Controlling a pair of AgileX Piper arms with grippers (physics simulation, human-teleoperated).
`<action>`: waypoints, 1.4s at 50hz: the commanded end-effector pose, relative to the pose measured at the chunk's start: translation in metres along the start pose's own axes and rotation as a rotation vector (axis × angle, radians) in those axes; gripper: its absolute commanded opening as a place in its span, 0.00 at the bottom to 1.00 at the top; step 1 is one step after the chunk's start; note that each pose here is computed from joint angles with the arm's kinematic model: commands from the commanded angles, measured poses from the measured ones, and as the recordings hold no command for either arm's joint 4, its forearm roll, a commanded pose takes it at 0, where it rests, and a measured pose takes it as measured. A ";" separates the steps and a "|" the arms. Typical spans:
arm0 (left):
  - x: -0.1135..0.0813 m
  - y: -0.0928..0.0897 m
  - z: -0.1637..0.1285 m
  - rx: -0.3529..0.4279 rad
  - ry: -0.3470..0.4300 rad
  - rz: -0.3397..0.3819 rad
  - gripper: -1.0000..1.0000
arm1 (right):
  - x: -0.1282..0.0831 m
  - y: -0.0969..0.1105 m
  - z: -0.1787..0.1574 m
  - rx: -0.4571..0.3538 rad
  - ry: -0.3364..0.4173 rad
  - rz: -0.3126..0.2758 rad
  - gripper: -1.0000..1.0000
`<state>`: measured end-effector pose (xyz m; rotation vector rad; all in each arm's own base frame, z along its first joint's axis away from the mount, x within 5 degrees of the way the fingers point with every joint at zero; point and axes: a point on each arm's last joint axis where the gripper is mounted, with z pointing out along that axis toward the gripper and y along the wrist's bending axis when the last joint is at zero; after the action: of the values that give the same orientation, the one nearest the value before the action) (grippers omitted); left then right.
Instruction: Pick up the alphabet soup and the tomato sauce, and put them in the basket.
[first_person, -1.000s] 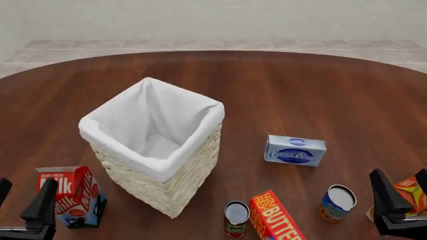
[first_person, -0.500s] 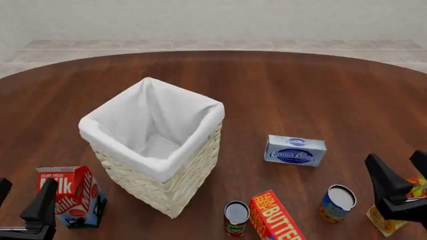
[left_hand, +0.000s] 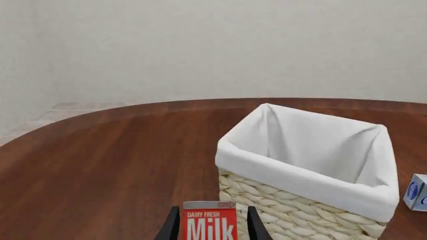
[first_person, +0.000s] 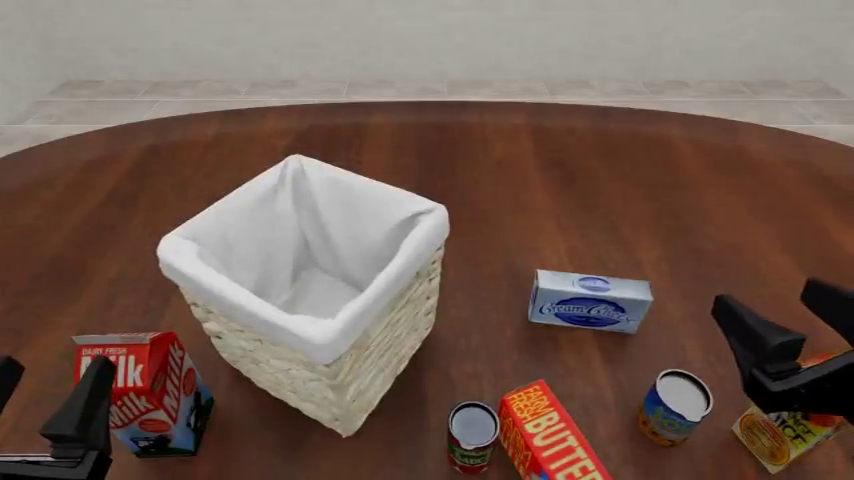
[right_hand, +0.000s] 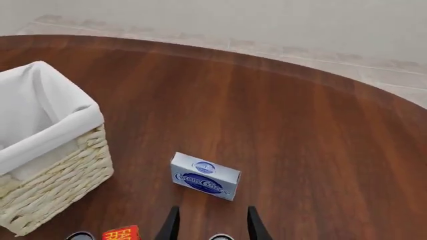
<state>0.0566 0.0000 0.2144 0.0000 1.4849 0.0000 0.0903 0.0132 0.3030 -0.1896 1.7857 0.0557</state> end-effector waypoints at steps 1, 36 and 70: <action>0.000 0.000 0.000 0.000 0.000 0.000 1.00 | -0.014 -0.001 0.000 -0.010 0.069 -0.046 1.00; 0.000 0.000 0.000 0.000 0.000 0.000 1.00 | 0.009 -0.002 0.029 -0.013 0.357 -0.030 1.00; 0.000 0.000 0.000 0.000 0.000 0.000 1.00 | 0.046 -0.003 0.048 -0.005 0.486 -0.043 1.00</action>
<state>0.0566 0.0000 0.2144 0.0000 1.4849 0.0000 0.1263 0.0123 0.2591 -0.2628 2.2367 -0.0216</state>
